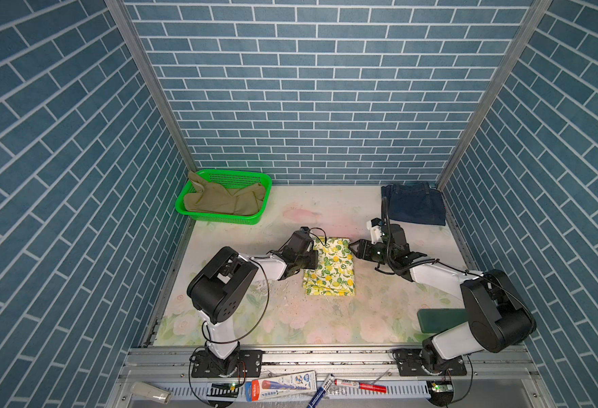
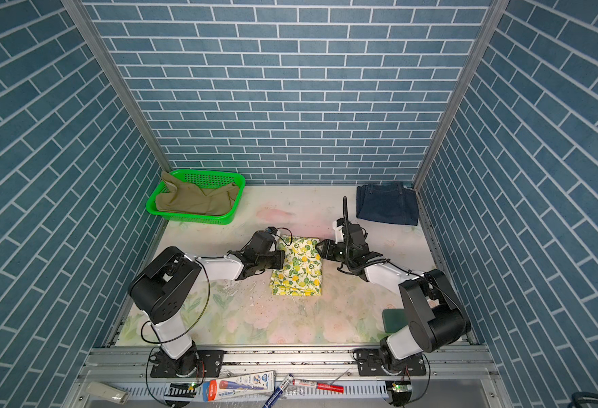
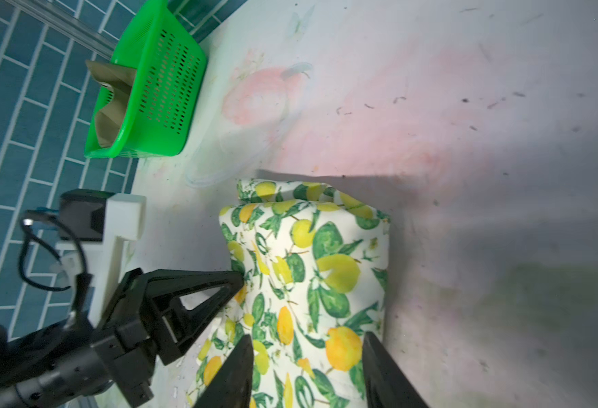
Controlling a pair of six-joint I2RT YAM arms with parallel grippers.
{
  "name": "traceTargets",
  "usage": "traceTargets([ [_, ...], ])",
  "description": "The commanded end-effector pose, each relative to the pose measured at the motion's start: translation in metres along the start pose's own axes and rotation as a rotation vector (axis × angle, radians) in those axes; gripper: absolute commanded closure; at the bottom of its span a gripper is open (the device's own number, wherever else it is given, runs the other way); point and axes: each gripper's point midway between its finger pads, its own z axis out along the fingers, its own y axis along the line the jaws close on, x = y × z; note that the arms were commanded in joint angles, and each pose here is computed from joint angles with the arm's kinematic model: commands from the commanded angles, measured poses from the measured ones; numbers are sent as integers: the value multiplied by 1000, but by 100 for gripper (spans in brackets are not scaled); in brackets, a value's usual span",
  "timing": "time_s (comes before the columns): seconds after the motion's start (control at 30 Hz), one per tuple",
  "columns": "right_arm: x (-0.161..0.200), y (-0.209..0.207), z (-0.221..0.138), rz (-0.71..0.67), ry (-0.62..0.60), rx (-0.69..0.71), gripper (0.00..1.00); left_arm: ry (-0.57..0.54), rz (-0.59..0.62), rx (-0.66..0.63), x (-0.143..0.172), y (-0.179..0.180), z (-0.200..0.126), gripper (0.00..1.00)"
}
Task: Fold and stack skirts
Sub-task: Smooth out the skirt at the center of the table.
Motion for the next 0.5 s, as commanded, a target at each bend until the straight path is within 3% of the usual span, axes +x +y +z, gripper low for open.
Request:
traceTargets([
  [0.0, -11, 20, 13, -7, -15, -78, 59, 93, -31, -86, 32, 28, 1, 100],
  [0.23, -8, 8, 55, 58, 23, -126, 73, 101, -32, -84, 36, 30, -1, 100],
  [0.47, 13, -50, 72, 125, 42, 20, 82, 112, -31, -96, 39, 34, -4, 100],
])
